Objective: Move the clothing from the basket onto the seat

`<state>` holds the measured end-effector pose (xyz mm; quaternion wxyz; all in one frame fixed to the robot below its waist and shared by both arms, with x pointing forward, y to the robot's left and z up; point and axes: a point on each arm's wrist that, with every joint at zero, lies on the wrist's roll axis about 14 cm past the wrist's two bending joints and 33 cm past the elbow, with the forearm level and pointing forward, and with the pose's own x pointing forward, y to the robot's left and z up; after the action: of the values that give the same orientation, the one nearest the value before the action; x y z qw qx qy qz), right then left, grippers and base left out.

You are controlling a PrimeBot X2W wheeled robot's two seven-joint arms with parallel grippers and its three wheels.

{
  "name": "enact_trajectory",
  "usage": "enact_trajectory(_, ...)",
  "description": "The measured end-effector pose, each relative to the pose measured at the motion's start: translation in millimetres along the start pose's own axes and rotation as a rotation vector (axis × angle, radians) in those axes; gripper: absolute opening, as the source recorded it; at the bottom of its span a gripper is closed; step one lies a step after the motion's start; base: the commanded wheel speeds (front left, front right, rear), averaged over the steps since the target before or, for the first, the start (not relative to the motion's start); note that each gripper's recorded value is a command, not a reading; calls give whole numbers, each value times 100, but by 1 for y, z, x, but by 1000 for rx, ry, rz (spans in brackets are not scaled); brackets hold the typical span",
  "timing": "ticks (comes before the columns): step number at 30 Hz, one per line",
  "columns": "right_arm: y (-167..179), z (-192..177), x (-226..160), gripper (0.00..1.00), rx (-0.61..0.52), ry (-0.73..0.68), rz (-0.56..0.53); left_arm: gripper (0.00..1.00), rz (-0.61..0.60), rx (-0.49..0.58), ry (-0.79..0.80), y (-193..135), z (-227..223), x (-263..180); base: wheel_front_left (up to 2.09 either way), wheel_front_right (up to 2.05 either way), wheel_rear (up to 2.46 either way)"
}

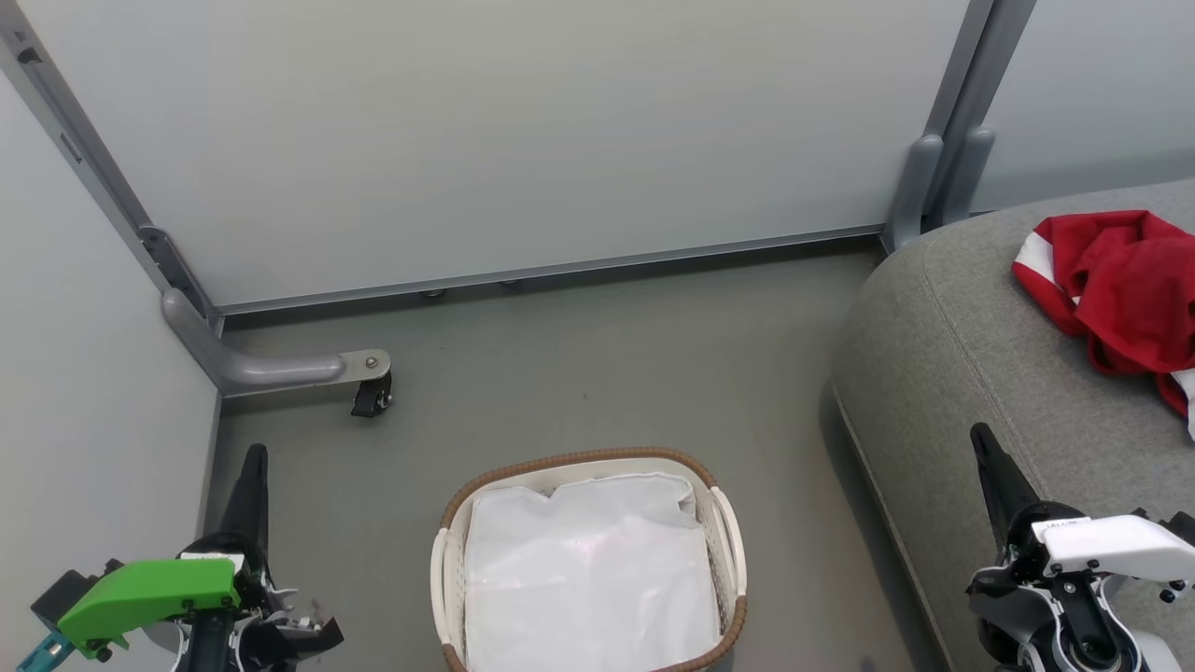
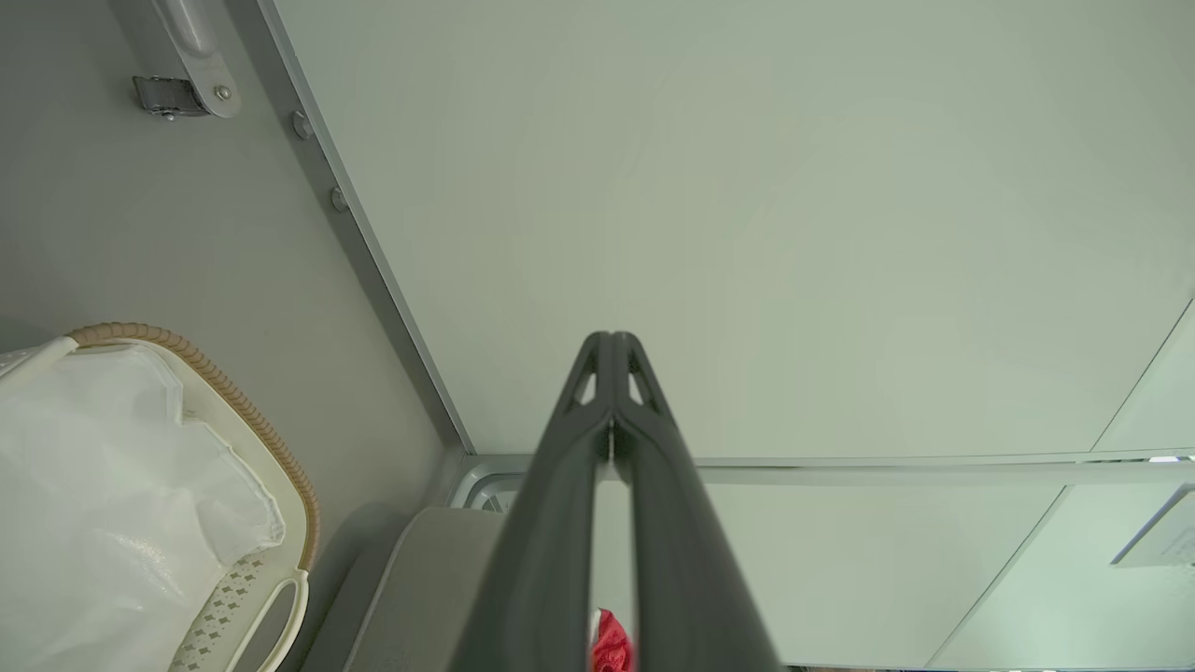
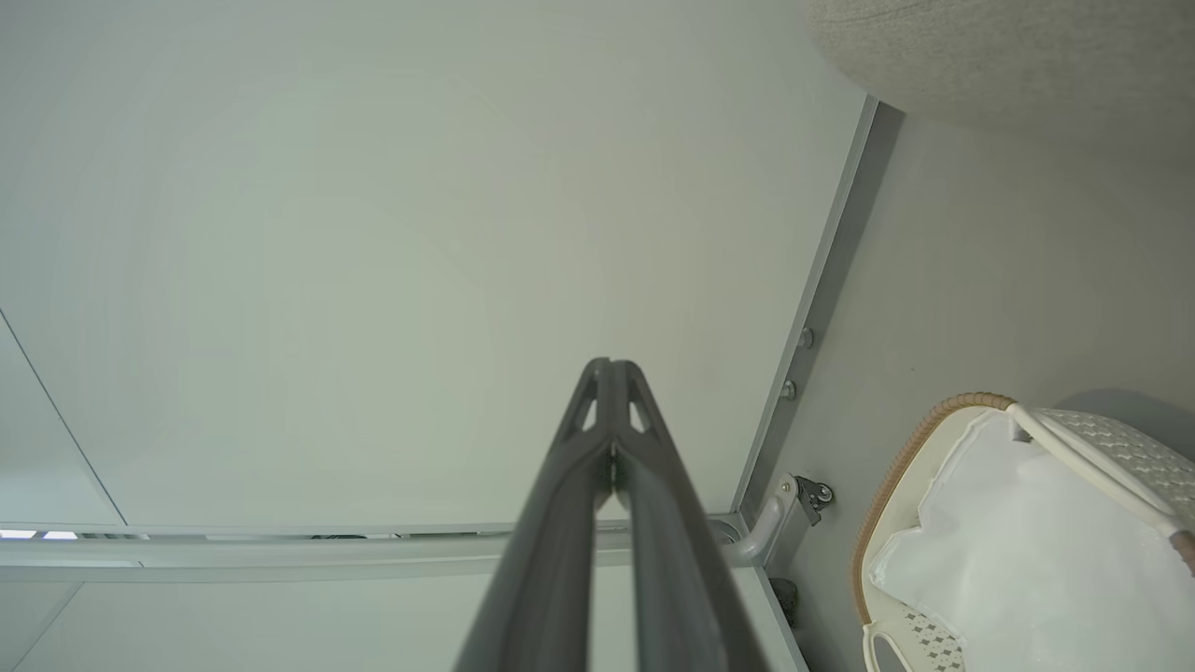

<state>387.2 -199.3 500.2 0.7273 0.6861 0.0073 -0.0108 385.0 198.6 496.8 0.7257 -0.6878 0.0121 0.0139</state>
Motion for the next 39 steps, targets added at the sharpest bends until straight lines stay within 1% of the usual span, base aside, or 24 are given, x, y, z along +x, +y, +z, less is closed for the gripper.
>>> enact_trajectory(10,4,0,0,0,63,7,15,0,-21,-59,3,-6,1,2,0,0,0)
enact_trajectory(39,4,0,0,0,64,7,16,0,-24,-58,3,-7,1,2,0,0,0)
